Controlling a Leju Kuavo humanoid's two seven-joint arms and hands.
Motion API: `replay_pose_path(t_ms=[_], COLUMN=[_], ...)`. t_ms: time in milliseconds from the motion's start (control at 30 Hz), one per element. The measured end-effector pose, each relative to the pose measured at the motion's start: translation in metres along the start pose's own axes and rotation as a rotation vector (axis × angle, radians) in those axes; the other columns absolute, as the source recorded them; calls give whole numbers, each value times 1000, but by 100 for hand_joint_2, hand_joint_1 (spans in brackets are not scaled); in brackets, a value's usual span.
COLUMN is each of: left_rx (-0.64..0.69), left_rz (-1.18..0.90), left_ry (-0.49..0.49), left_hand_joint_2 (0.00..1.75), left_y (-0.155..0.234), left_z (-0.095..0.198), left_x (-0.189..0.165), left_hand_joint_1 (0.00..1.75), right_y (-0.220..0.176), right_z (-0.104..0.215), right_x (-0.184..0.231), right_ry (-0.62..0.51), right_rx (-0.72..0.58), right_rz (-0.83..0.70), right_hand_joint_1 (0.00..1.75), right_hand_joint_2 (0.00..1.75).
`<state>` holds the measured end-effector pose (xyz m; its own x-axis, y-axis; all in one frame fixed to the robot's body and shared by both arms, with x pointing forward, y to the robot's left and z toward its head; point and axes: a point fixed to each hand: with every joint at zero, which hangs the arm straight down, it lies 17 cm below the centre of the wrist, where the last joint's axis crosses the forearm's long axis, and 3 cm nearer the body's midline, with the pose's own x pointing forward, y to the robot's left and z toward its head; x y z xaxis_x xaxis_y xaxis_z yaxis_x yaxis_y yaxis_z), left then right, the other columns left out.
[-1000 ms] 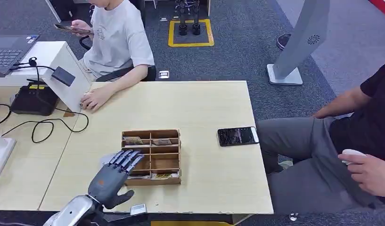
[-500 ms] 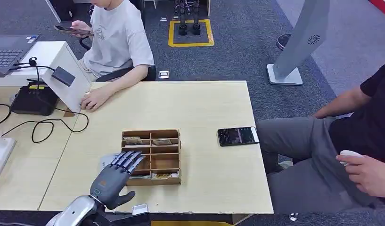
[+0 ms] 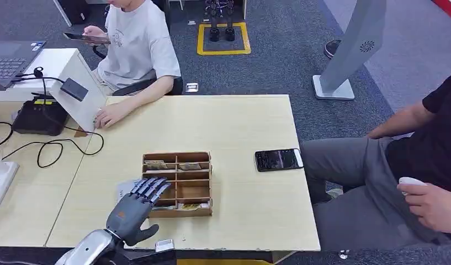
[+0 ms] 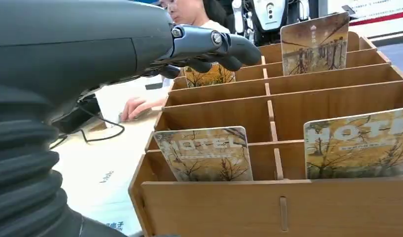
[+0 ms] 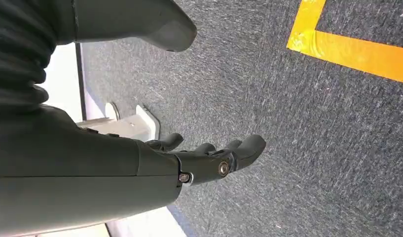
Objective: Pass the card to the sensor for recognition and then transmit it.
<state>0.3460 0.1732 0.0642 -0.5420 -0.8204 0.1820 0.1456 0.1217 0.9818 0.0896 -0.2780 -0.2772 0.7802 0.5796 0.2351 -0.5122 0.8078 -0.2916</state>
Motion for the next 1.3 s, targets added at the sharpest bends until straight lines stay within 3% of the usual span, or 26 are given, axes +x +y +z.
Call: replay_pose_path(t_ms=[33, 67, 100, 167, 200, 467, 1300], left_rx=[0, -1, 0, 1, 1, -2, -1], left_rz=[1, 1, 1, 2, 3, 21, 47], left_ry=[0, 1, 1, 2, 2, -2, -12], left_hand_joint_2=[175, 175, 175, 175, 175, 175, 175], left_y=[0, 0, -1, -1, -1, -3, -3], left_z=[0, 0, 0, 0, 0, 1, 0], left_x=[0, 0, 0, 0, 0, 3, 6], left_hand_joint_1=[155, 171, 159, 169, 162, 175, 175], right_y=[0, 0, 0, 0, 0, 0, -2], right_z=[0, 0, 0, 0, 0, 0, 0], right_x=[0, 0, 0, 0, 1, 2, 3], right_ry=[0, 0, -2, -3, -5, -10, -18], right_rx=[0, 0, 0, 0, 0, -2, -12], right_rz=[0, 0, 0, 0, 0, -1, 1], right_hand_joint_1=[0, 0, 0, 0, 0, 0, 0], right_hand_joint_2=[175, 175, 175, 175, 175, 175, 175])
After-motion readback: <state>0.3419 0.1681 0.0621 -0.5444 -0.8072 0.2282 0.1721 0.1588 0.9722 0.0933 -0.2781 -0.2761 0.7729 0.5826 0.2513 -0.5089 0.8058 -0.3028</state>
